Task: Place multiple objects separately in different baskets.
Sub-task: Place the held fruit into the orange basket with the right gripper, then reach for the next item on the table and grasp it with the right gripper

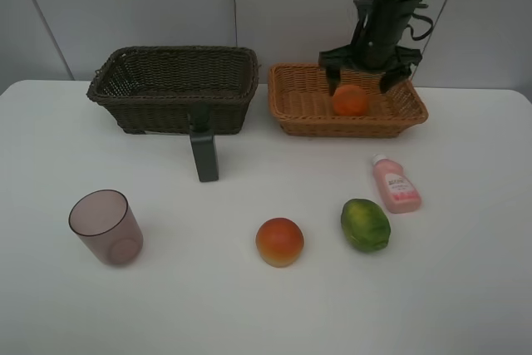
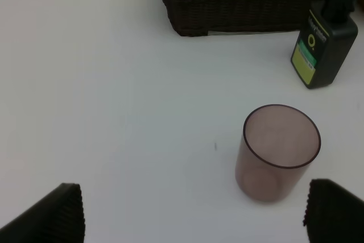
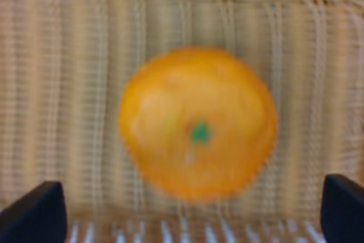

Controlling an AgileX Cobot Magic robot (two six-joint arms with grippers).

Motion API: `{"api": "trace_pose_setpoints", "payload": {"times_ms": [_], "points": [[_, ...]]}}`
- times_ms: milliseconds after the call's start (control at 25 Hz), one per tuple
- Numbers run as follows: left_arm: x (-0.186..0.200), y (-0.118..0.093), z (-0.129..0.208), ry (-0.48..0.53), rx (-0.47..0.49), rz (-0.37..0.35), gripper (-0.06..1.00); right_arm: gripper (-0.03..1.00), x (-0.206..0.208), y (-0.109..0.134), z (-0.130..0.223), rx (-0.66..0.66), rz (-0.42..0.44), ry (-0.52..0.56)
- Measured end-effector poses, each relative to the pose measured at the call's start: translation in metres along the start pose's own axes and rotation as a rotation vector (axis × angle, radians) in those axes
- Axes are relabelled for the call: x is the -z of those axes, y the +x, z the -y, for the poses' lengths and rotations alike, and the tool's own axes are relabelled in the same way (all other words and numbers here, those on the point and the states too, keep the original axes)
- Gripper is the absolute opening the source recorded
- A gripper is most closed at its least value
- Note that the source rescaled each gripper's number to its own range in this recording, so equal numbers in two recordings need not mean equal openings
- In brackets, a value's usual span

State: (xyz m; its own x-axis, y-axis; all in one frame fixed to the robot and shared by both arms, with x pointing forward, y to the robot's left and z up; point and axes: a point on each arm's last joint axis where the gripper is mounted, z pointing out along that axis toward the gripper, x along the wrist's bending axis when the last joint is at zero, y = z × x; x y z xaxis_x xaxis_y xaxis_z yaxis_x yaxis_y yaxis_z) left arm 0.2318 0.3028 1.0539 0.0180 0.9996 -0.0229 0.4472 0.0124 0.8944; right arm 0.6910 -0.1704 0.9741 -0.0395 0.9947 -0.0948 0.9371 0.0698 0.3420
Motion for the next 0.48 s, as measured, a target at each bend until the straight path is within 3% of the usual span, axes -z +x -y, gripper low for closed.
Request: {"api": "trace_pose_setpoints", "payload": {"times_ms": [120, 240, 480], "points": [[0.0, 0.0, 0.0, 0.0, 0.0, 0.0, 1.0, 0.95, 0.024, 0.009, 0.013, 0.07, 0.003, 0.047], [0.0, 0.0, 0.0, 0.0, 0.0, 0.0, 1.0, 0.95, 0.041, 0.013, 0.035, 0.127, -0.058, 0.105], [0.0, 0.0, 0.0, 0.0, 0.0, 0.0, 1.0, 0.95, 0.062, 0.019, 0.101, 0.235, -0.111, 0.173]]}}
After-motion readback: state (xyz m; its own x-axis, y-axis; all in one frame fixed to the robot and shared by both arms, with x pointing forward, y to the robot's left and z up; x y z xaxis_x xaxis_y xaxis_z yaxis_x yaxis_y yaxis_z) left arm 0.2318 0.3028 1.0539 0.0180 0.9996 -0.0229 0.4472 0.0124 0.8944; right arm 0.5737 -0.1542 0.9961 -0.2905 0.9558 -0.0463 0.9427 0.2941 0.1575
